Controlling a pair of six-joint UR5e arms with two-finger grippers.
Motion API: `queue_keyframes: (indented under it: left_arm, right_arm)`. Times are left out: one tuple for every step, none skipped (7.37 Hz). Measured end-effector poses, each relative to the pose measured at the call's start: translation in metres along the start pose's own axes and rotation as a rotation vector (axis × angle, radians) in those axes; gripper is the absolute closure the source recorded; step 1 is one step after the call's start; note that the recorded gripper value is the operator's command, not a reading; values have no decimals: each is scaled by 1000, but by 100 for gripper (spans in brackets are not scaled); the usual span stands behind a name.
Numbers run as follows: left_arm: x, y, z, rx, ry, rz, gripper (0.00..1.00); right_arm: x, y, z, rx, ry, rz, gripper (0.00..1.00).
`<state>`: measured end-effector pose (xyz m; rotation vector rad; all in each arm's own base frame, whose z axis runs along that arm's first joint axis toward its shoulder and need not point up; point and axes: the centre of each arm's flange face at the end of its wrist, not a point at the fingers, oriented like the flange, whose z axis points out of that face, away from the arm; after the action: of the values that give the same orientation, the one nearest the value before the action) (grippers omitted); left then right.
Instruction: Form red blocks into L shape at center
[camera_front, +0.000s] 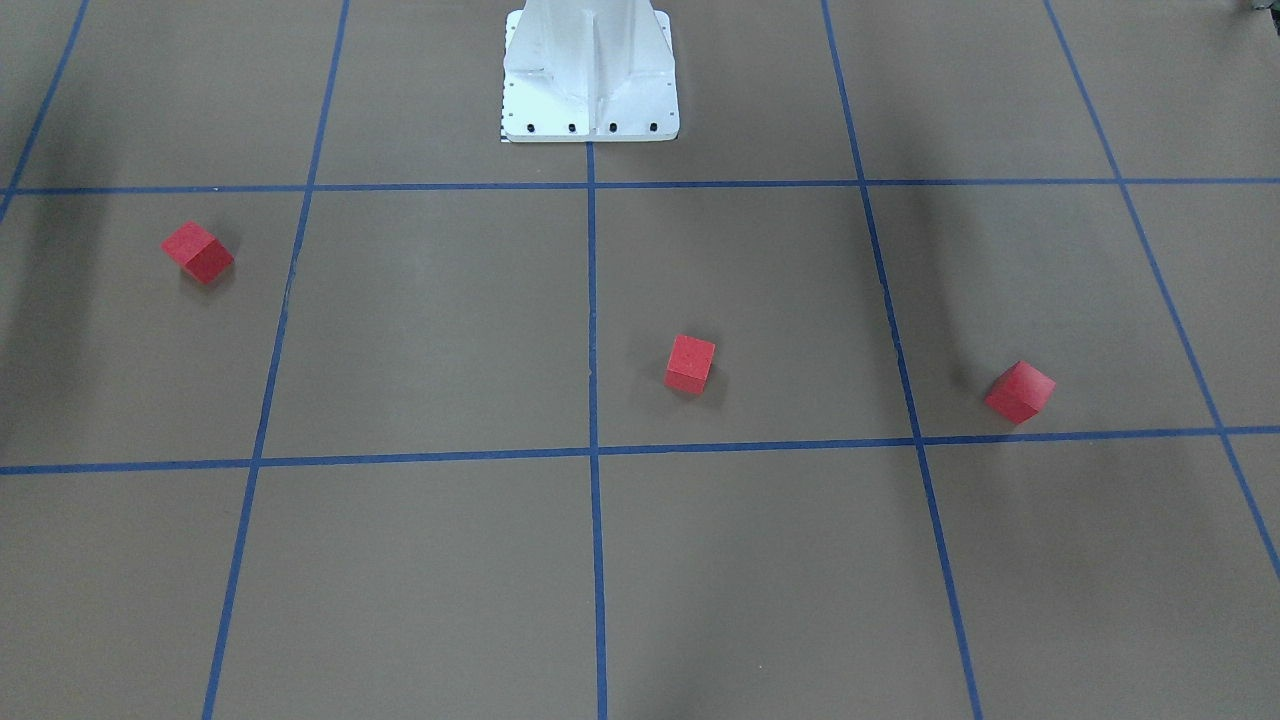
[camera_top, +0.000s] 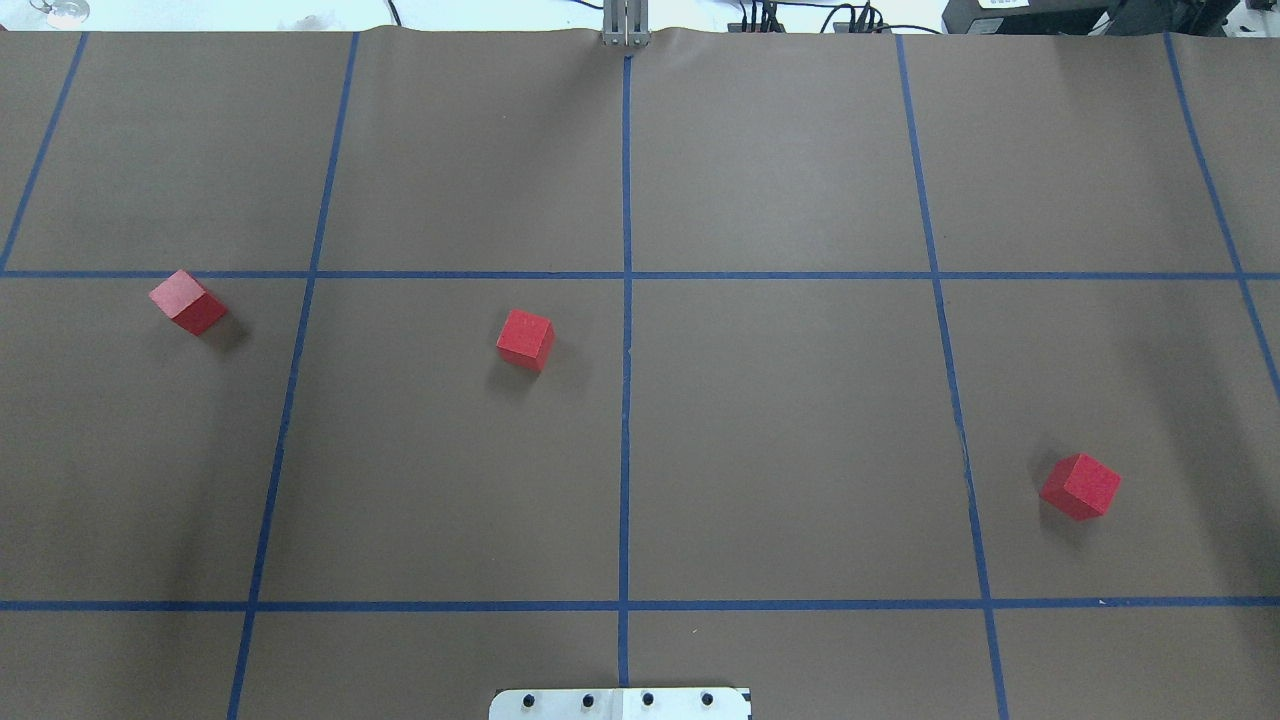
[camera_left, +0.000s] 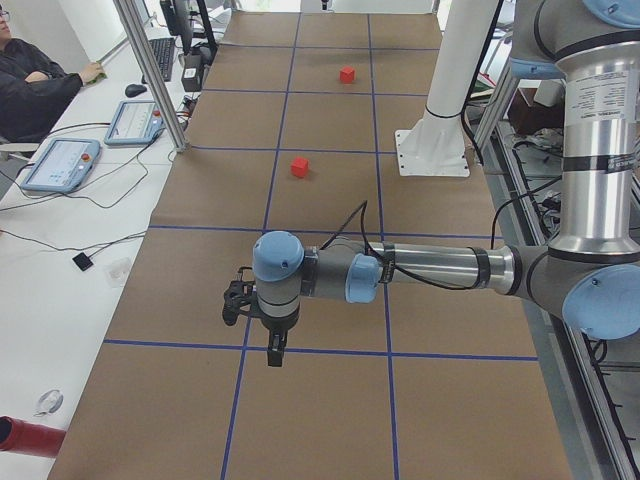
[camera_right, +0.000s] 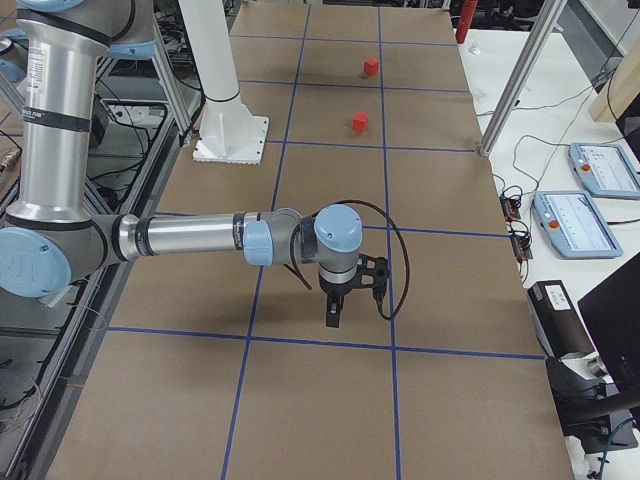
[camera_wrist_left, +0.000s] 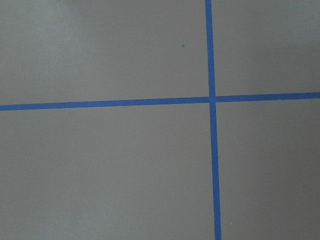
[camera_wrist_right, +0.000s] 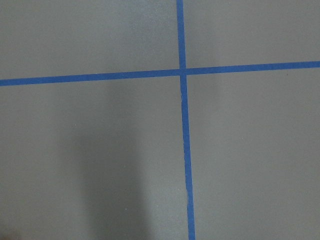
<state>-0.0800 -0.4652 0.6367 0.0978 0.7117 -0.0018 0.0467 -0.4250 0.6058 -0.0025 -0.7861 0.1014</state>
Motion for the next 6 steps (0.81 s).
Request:
queue_keyframes:
  left_arm:
    - [0, 0, 0, 1, 0, 2, 0]
    - [0, 0, 0, 2, -1, 3, 0]
    - [0, 0, 0, 3, -1, 4, 0]
    - [2, -1, -1, 7, -1, 9, 0]
    - [4, -3, -2, 12, 0, 18, 0]
    - [11, -9, -5, 33, 1, 42, 0]
  right_arm:
    - [1, 1, -1, 1, -3, 3, 0]
    - [2, 1, -1, 3, -5, 3, 0]
    - [2, 1, -2, 5, -7, 2, 0]
    - [1, 0, -3, 8, -8, -1, 0]
    - [0, -1, -3, 11, -9, -4, 0]
    - [-2, -3, -5, 15, -10, -9, 0]
